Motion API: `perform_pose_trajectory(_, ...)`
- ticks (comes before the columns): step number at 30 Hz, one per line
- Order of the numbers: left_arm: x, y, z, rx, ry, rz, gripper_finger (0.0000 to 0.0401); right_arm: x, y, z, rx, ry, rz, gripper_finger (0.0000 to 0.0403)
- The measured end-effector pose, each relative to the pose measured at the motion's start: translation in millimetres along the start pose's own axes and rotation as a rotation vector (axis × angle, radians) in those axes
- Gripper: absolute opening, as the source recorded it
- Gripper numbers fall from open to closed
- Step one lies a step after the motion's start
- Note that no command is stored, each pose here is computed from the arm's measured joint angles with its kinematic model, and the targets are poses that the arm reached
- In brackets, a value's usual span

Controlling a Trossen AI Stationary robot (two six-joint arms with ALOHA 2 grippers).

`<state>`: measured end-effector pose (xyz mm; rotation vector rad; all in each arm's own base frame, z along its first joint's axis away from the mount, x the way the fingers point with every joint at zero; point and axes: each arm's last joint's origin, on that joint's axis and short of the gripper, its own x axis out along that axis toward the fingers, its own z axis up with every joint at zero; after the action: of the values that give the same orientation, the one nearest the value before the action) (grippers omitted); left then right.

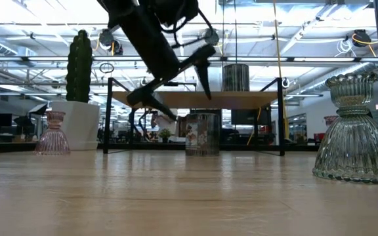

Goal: Pick & Place candle stick holders
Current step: Put the top brown scented candle on the shelf

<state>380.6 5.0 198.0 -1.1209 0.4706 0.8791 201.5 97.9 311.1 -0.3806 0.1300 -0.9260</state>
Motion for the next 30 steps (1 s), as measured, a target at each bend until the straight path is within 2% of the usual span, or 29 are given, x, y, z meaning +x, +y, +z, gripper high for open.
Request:
perform_pose_trajectory(15, 6.9, 6.9, 18.9, -0.146, -0.044, 0.049, 0.0378, -0.3, 0.1, 0.0, -0.001, -0.002, 0.002, 0.0)
perform_pose_trajectory(30, 14.5, 13.7, 23.8, -0.215, -0.022, 0.095, 0.0378, -0.2, 0.0, 0.1, 0.0, -0.002, 0.002, 0.0)
